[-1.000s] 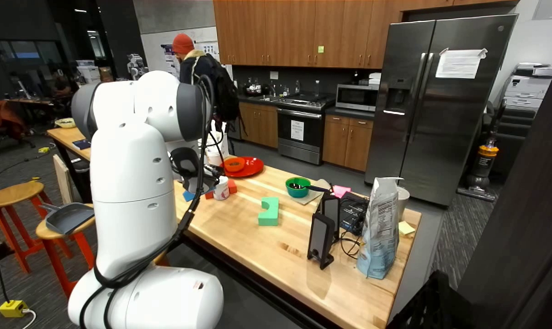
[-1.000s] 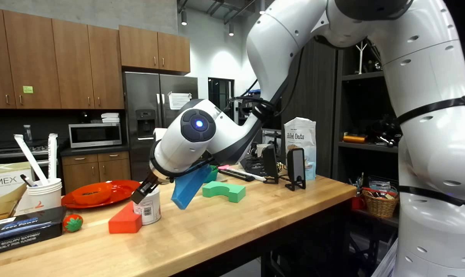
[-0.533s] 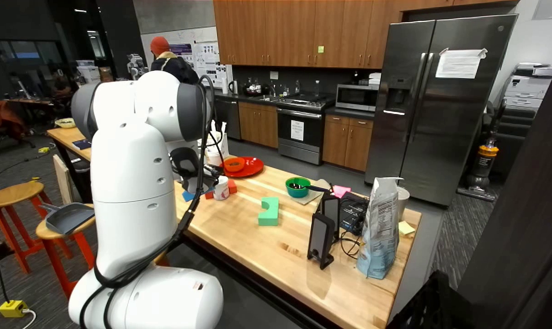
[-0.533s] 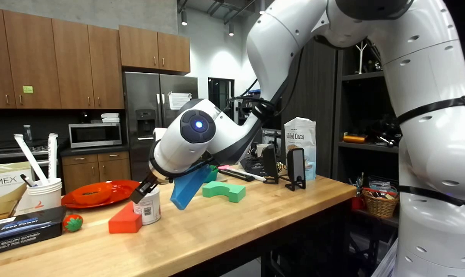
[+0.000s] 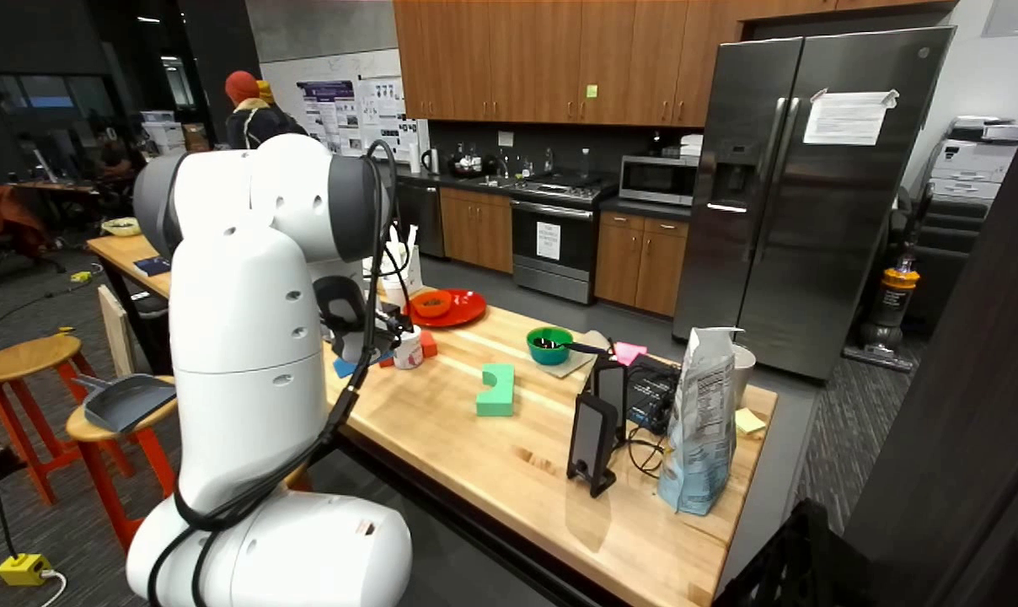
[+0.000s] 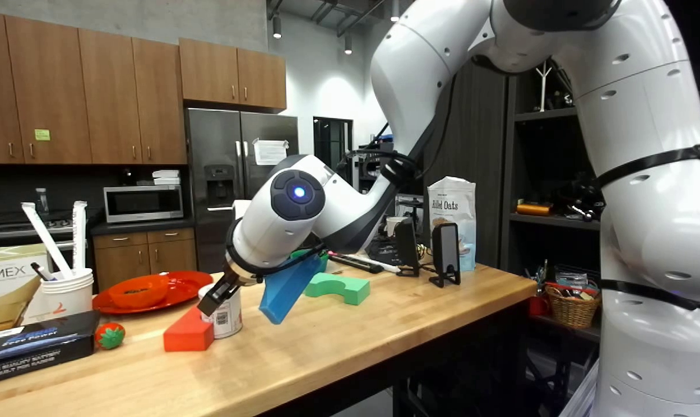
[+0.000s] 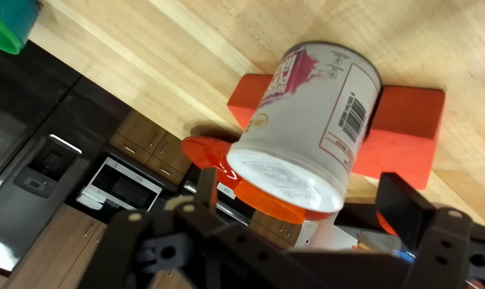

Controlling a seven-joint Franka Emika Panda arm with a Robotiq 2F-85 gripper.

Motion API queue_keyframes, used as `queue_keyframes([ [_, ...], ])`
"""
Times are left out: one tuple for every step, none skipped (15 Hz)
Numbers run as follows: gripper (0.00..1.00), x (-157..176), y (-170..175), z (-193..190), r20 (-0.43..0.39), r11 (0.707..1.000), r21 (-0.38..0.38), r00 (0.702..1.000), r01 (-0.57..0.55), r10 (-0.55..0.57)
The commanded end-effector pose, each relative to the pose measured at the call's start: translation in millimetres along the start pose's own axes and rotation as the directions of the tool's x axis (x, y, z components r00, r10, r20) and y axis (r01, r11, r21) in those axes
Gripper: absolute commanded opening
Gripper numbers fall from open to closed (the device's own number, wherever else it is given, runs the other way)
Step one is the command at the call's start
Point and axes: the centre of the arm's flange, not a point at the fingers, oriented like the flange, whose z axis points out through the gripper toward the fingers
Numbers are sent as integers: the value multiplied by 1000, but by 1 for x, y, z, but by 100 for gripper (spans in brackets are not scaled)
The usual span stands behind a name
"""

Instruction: Push the tin to the left

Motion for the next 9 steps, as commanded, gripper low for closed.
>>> queue_keyframes([
  [100, 0, 0, 0, 0, 1000, 0, 1000, 0, 0],
  [100, 0, 0, 0, 0, 1000, 0, 1000, 0, 0],
  [100, 1, 5, -6, 20, 998, 55, 1000, -19, 17],
  [100, 0, 7, -9, 32, 996, 85, 999, -16, 13],
  [100, 2, 8, -9, 49, 991, 132, 999, -18, 11],
  [100, 2, 8, -10, 62, 988, 156, 998, -14, 4],
  [100, 4, 9, -9, 75, 983, 181, 997, -14, 1],
  [100, 4, 10, -10, 88, 981, 191, 996, -13, -4],
  [100, 6, 11, -9, 102, 978, 207, 995, -21, 0],
])
